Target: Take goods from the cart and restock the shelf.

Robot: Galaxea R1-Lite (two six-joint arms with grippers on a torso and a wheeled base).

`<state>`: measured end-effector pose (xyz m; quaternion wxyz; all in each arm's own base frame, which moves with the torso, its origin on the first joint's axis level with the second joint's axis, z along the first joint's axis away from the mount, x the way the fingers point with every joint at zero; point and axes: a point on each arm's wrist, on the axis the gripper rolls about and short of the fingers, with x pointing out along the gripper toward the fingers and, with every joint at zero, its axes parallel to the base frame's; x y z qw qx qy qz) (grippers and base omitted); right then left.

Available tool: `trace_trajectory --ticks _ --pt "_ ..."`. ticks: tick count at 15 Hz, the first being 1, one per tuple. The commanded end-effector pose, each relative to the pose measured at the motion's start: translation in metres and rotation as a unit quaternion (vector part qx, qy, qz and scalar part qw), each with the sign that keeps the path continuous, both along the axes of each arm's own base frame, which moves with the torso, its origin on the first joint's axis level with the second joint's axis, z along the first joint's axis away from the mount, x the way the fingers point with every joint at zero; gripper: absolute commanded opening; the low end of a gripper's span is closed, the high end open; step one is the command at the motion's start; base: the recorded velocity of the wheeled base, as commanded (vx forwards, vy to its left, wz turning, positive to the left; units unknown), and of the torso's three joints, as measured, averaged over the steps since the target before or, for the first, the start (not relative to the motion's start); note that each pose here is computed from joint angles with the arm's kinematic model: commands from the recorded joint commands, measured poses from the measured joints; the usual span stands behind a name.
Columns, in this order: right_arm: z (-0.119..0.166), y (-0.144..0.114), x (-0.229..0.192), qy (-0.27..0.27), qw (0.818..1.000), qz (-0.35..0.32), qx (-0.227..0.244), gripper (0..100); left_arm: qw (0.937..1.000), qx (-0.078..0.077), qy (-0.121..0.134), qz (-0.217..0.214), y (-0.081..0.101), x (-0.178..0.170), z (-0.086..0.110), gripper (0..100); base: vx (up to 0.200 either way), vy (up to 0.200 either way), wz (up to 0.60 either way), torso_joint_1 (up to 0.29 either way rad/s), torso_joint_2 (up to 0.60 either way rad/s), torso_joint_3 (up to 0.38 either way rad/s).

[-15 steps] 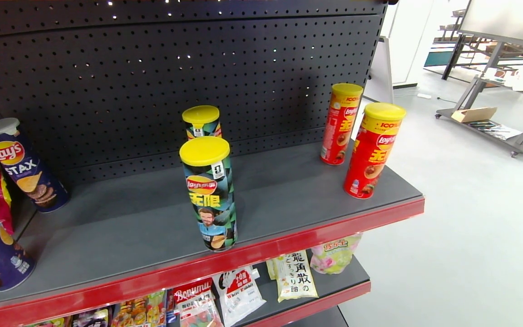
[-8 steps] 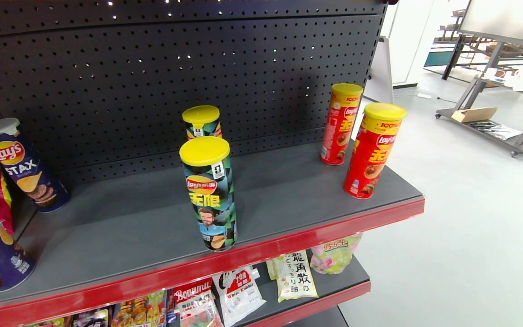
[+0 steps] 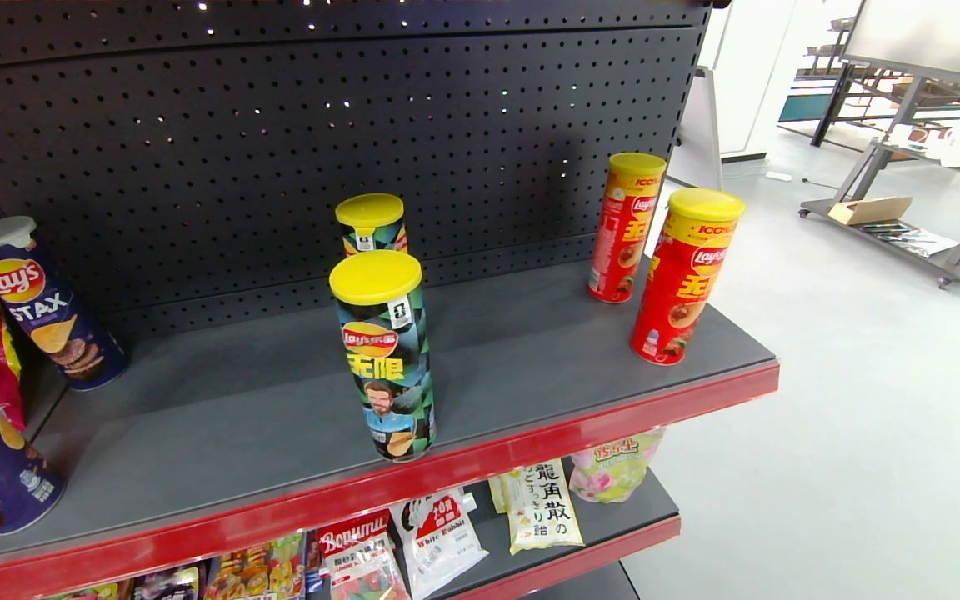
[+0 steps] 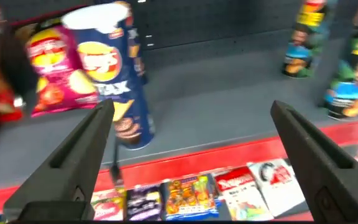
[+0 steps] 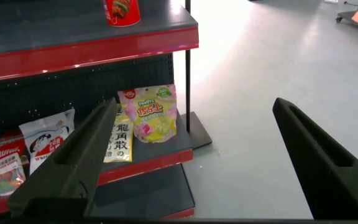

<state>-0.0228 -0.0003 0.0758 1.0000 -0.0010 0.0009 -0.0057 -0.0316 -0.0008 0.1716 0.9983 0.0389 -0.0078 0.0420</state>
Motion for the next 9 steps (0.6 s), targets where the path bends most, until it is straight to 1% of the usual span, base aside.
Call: trace_trajectory --ticks 1,3,7,9 --pt "0.0 0.0 0.0 0.0 1.0 0.0 -0.001 100 0.9999 -0.001 0.001 -0.017 -0.001 -0.001 -0.005 100 0.0 0.0 0.6 -0.002 0.0 0.002" --pt "0.0 0.0 0.0 0.0 1.0 0.0 -0.001 100 0.999 0.0 -0.002 -0.045 -0.002 -0.003 -0.014 100 0.0 0.0 0.6 -0.002 -0.01 0.002" --pt "0.0 0.0 0.0 -0.001 1.0 0.0 0.0 100 0.9988 -0.002 0.0 -0.049 -0.002 -0.004 -0.024 100 0.0 0.0 0.6 0.006 0.0 0.002" --pt "0.0 0.0 0.0 0.0 1.0 0.0 0.001 100 0.999 -0.001 0.007 -0.044 -0.002 -0.003 -0.03 100 0.0 0.0 0.0 0.0 0.0 0.0"
